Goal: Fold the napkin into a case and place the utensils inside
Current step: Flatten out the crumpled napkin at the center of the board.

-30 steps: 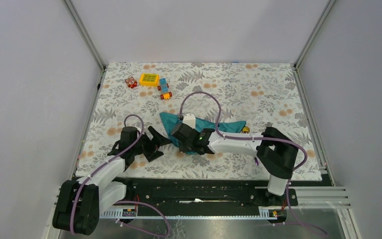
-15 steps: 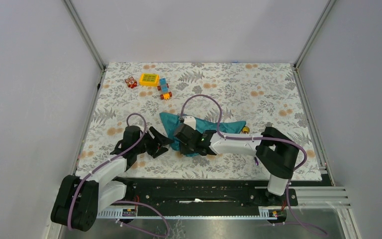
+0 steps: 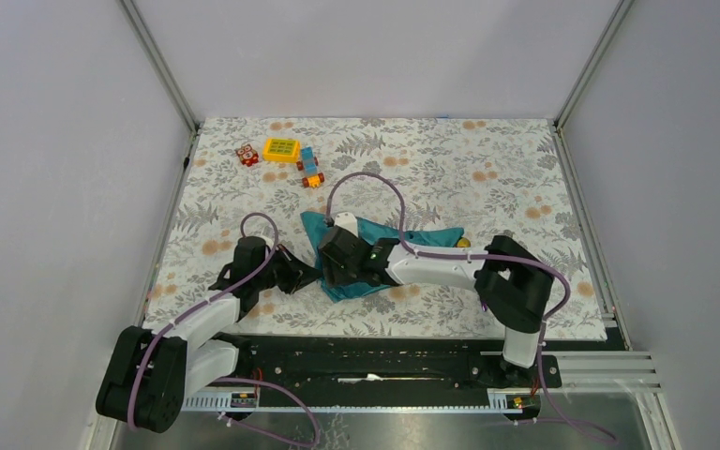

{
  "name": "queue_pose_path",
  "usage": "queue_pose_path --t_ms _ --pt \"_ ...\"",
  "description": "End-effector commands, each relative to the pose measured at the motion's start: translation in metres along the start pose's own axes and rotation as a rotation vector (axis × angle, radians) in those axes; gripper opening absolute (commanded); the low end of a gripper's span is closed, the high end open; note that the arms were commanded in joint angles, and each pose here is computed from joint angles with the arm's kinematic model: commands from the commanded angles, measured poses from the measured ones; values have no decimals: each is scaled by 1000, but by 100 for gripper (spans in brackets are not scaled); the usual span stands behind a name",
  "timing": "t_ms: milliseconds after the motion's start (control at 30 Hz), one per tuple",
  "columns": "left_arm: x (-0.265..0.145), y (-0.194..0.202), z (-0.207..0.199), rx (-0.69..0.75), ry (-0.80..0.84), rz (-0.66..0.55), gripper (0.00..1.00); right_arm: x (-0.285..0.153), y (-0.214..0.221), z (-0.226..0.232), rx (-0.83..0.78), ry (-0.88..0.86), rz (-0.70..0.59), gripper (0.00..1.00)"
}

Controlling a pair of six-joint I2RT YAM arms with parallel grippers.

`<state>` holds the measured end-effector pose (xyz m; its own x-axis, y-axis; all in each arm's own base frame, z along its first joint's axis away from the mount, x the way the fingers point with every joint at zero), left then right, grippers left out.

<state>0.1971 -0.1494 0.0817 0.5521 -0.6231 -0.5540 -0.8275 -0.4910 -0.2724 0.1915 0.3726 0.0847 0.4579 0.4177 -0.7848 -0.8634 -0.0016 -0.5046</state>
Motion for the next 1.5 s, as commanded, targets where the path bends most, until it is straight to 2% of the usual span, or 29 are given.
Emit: queue_pose_path --t_ms 0,233,433,467,533,567,767,833,933,1033,1133,1200,1333,1467 --pt "-1 -8 -10 61 44 -40 0 7 -17 13 -35 10 -17 65" --pt "-3 -7 -11 70 40 -36 0 25 -4 21 28 -62 -10 64" --pt "-8 -12 -8 88 -22 -61 0 25 -6 4 39 5 -69 45" --pt "-10 -14 -8 92 -38 -69 0 22 -8 1 40 14 -84 39" --pt "-13 -15 -4 90 -81 -72 0 16 -11 -3 37 21 -106 21" --pt "-14 -16 -4 89 -93 -74 0 13 -12 -3 32 19 -113 17" --pt "-25 -30 2 96 -195 -106 0 -13 -30 -3 -5 19 -170 8" --pt "-31 -36 2 105 -244 -122 0 -27 -40 -6 -29 35 -208 1" --pt "-44 -49 -2 122 -327 -165 0 -56 -66 -17 -66 100 -290 0" --pt "-67 -72 -9 155 -440 -256 0 -95 -104 -34 -60 150 -393 0" --pt "-100 -103 -27 170 -535 -396 0 -136 -142 -53 -47 186 -490 0" --pt "-127 -122 -42 252 -601 -479 0 -167 -164 -64 -64 230 -572 0" --pt "-189 -157 -89 349 -651 -708 0 -232 -200 -71 -120 298 -737 0" --pt "-266 -175 -144 427 -639 -958 0 -296 -221 -61 -132 214 -847 0"
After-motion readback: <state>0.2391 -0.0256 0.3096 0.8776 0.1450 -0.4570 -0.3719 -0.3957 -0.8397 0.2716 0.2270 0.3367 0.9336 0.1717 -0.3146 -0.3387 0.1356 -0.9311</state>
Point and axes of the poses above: each gripper's point midway between its finger pads, its own x axis out along the fingers, its own z axis along the line the jaws close on, y = z × x, the point moved 4 cm from there along -x, back along the fingers, and after that the axes turned 12 degrees about x, right-handed, at the moved point
